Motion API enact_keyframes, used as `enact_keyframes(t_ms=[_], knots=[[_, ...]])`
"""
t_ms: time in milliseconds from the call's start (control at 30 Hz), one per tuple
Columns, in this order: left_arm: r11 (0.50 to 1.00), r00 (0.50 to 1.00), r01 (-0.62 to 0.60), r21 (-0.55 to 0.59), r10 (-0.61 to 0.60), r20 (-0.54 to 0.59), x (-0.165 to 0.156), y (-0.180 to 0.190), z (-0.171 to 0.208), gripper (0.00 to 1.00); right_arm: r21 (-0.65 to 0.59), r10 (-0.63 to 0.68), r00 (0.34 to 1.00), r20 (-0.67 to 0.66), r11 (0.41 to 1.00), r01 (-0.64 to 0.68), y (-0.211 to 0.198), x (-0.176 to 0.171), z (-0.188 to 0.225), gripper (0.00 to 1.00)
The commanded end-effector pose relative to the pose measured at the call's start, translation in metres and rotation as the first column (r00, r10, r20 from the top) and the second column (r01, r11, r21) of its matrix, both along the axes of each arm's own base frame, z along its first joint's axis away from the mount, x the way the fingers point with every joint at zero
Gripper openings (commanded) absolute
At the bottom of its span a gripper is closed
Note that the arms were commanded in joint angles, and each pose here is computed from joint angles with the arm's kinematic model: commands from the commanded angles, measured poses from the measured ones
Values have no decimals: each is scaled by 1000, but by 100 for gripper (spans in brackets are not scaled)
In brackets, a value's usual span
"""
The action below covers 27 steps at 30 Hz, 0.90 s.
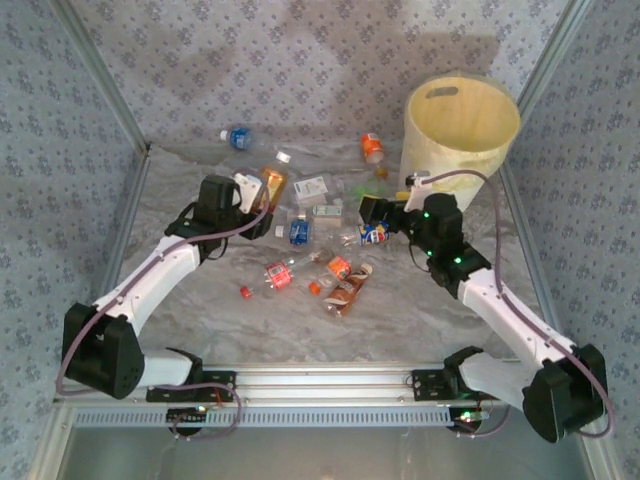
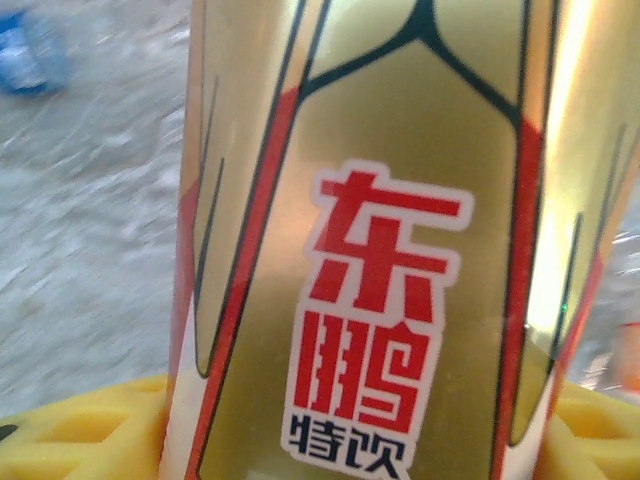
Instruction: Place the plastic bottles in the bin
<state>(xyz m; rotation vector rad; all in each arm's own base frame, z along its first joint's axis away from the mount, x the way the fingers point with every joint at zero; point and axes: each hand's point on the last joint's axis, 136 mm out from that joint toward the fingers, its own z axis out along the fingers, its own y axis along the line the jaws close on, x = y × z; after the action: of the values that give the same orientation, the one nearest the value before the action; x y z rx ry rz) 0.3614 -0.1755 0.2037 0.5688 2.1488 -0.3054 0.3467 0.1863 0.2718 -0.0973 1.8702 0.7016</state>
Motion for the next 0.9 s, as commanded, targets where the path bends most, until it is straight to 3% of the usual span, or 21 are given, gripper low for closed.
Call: enact_keyframes(t_ms=[0,167,333,433,500,567,867], knots=[[974,987,149,-170,-138,79,-7,-45,30,26,122,36,999,19,992,-38,22,5,30,100],[957,969,235,-172,-216,122,-13,-79,39,26,286,221,975,12,934,-215,62,-7,47,100],[926,939,336,-171,-315,136,-26,-113,46,26,286,358,931,75,886,-364,90,-21,59,100],[893,919,392,-221,-367,145,-34,-128,53,26,277,292,954,67,913,-299,87,-11,56,100],[877,911,409,-250,-380,157,-37,-134,57,26,251,145,989,-6,958,-138,69,7,42,100],[871,910,413,-268,-381,164,-38,-136,59,26,229,88,996,-31,970,-78,61,12,35,100],[872,895,445,-203,-421,150,-44,-152,49,27,206,257,965,-46,948,-242,97,12,38,100]])
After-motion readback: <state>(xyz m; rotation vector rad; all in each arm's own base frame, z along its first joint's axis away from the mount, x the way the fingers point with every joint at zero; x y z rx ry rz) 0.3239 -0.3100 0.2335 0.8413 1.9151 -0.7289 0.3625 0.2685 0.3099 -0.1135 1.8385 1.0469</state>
